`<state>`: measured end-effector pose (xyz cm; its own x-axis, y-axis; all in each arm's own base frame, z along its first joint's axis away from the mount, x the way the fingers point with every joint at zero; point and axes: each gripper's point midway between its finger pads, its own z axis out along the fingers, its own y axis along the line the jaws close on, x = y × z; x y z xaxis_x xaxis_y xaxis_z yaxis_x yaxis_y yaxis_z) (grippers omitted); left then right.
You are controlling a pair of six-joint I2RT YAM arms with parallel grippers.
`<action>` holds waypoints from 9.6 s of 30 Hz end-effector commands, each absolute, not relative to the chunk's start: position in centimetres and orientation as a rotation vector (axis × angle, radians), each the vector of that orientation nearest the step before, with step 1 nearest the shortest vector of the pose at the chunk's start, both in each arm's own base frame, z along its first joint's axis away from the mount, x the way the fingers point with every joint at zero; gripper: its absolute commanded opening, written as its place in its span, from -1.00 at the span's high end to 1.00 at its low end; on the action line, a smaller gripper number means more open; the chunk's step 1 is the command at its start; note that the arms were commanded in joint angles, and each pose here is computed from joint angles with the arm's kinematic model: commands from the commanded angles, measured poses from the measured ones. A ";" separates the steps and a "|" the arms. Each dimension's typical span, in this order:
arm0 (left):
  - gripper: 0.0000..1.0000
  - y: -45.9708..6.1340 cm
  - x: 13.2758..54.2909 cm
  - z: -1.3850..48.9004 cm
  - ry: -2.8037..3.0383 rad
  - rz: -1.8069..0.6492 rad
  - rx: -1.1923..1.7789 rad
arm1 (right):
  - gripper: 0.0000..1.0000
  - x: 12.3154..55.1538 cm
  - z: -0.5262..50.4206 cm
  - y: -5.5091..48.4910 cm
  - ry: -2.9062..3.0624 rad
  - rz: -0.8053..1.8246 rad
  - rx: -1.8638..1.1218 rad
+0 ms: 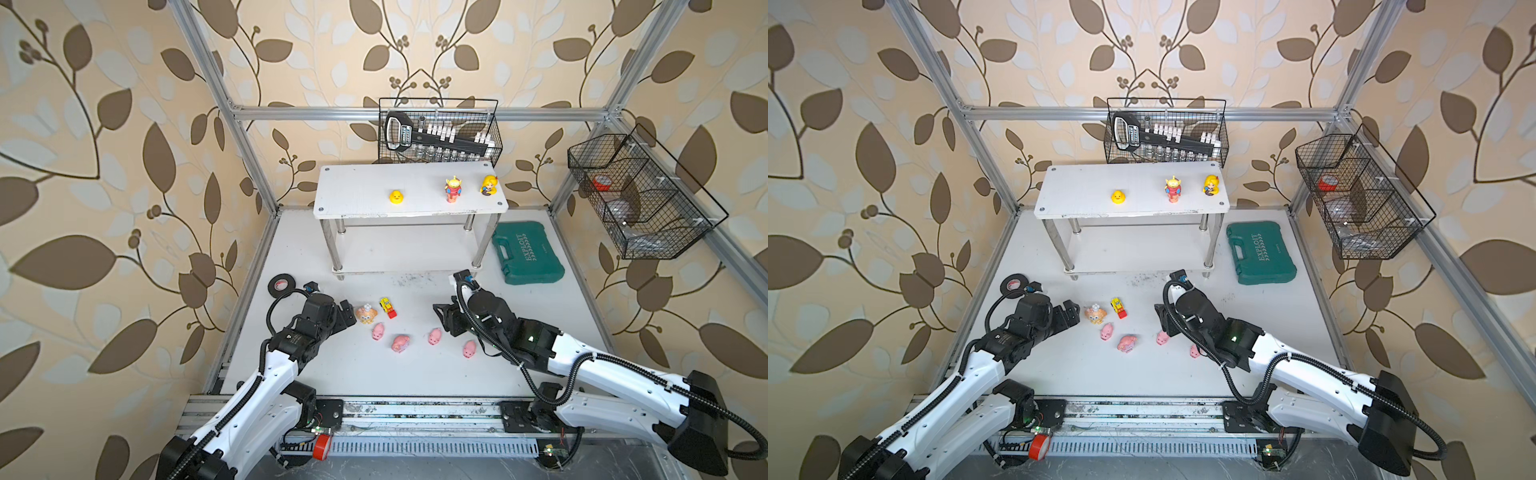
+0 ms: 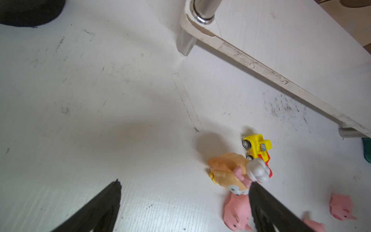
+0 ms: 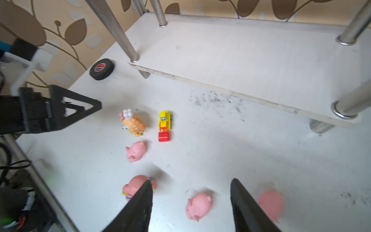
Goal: Organize plastic toys on shelves
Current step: Pick up the plastic toy at the center of the board, then place the plastic toy on the shelf, then pick up the plastic toy from the shelf.
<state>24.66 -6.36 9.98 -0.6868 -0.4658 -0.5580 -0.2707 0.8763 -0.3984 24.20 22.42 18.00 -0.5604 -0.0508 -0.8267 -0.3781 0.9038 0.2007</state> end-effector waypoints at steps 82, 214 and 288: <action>0.03 -14.5 28.1 7.5 2.578 -0.320 -0.257 | -0.51 27.9 11.4 10.4 2.076 0.270 0.175; -0.62 -13.1 48.5 43.6 2.040 -0.182 0.011 | -0.53 27.9 11.5 10.0 2.067 0.291 0.198; 0.42 -8.3 33.2 44.2 1.811 -0.417 -0.225 | -0.53 27.6 12.7 10.7 2.056 0.354 0.172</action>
<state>36.11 -8.37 43.05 -0.3271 -0.2974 -0.8970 0.0154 0.9474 -0.3197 27.90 10.63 13.17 -0.4664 0.2757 -0.8405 -0.0220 0.9463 0.3226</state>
